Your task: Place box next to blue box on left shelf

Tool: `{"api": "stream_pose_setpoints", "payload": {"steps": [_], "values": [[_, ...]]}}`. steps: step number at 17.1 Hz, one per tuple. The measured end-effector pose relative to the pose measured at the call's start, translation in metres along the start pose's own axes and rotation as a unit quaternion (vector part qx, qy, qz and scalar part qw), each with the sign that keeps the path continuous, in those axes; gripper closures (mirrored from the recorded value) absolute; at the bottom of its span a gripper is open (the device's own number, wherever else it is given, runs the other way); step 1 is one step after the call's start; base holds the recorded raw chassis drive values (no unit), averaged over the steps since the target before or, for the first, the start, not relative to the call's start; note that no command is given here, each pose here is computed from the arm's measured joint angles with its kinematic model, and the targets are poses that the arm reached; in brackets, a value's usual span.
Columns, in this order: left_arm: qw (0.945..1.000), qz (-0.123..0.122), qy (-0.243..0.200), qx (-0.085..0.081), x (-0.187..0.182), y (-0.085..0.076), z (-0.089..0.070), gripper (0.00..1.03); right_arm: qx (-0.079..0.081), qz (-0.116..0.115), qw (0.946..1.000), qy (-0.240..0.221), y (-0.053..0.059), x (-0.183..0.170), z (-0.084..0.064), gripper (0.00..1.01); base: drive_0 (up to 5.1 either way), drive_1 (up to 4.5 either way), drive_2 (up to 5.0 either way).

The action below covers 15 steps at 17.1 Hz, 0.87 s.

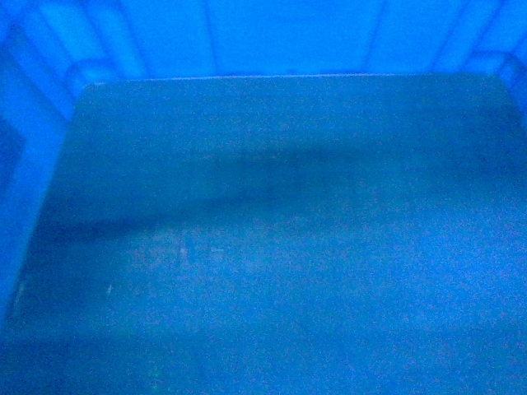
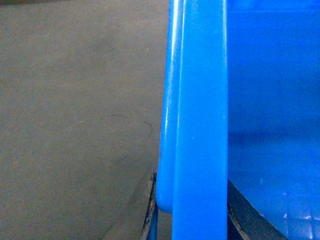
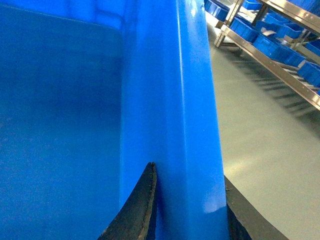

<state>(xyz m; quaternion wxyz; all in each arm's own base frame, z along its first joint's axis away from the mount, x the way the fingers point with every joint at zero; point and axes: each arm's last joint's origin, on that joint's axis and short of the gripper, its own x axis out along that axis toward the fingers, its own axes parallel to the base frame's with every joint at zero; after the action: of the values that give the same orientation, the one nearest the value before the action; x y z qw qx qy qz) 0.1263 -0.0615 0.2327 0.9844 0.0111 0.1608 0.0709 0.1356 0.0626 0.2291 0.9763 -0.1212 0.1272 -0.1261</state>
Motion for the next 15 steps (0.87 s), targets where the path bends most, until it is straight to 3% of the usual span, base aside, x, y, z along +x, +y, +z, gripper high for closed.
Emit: {"api": "stream_pose_setpoints", "payload": {"steps": [15], "values": [[1.0, 0.0, 0.0, 0.0, 0.0, 0.0, 0.0, 0.83, -0.004, 0.0, 1.0, 0.0, 0.0, 0.0, 0.0, 0.79, -1.6, -1.59, -1.6]]}}
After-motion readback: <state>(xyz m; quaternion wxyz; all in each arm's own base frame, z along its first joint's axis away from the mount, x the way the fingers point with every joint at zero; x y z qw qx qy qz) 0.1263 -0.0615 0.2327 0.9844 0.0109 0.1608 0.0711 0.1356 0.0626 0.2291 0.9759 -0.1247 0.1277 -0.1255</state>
